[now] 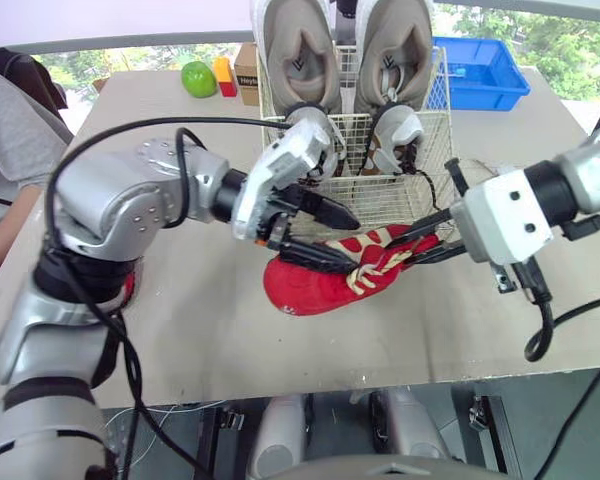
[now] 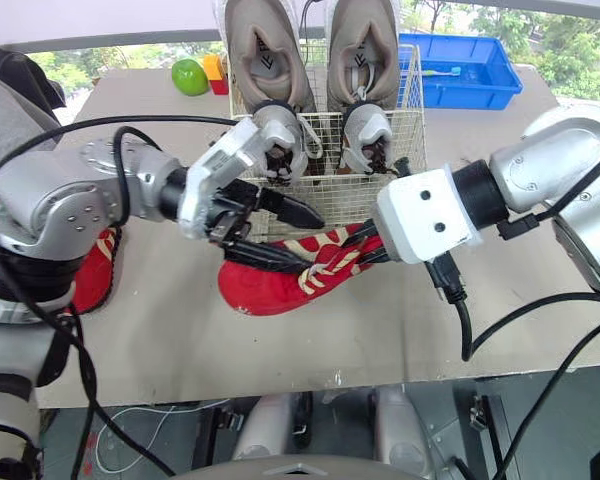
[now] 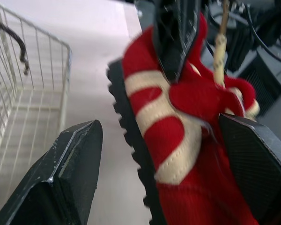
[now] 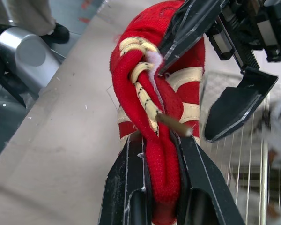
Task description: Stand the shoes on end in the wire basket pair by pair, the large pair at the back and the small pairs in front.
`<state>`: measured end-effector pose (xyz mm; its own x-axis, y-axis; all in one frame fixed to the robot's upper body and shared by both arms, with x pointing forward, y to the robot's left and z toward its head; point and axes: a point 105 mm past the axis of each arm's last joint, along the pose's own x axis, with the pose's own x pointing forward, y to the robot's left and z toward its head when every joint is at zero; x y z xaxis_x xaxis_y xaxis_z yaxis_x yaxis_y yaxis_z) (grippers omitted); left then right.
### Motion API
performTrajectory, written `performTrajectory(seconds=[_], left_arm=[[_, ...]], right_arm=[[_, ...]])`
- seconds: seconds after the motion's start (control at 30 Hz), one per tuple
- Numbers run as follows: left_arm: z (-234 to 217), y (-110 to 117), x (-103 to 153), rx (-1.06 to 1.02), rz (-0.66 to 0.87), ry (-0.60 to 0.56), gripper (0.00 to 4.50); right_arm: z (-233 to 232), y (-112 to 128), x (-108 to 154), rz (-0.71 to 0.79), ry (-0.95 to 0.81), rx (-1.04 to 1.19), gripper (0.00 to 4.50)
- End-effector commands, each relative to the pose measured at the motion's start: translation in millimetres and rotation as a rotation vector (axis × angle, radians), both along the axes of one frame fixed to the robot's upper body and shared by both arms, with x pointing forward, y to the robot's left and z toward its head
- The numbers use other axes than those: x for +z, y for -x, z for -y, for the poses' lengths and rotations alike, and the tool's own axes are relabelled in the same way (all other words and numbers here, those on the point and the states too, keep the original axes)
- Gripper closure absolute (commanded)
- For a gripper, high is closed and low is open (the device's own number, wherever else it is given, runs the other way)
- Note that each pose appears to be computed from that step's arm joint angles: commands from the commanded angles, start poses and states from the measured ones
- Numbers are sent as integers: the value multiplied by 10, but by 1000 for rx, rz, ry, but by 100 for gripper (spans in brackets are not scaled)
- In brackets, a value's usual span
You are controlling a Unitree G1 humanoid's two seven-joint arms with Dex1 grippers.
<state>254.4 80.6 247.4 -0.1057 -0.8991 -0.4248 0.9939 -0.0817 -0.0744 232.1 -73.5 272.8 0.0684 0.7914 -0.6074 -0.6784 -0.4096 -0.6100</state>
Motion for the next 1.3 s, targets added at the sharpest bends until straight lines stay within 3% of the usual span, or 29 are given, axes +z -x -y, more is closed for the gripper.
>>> performTrajectory(seconds=[0.03, 0.2, 0.27, 0.4, 0.53, 0.77, 0.97, 1.17, 1.3], left_arm=[[-108, 176, -87, -57, -57, -73, 117], [-205, 147, -98, -18, -74, -59, 327], [-215, 92, -59, 14, -58, -33, 372], [-242, 31, 85, 78, -34, 86, 387], [-317, -99, 285, 210, 42, 276, 391], [-242, -239, 387, 444, 206, 597, 392], [-53, -156, 272, 460, 198, 652, 394], [-26, -62, 262, 421, 142, 689, 394], [-54, -29, 254, 408, 102, 698, 394]], right_arm=[[28, -101, 315, 156, -70, -29, 450], [-56, -125, 355, 170, -95, -9, 450], [-72, -129, 356, 148, -104, -11, 450], [14, -198, 348, 70, -156, -104, 271], [366, -346, 283, -96, -278, -408, 84], [376, -360, -1, -469, -652, -638, 78], [-61, -337, 127, -627, -841, -572, 78], [-82, -375, 132, -682, -855, -594, 78], [-24, -363, 118, -700, -841, -595, 197]])
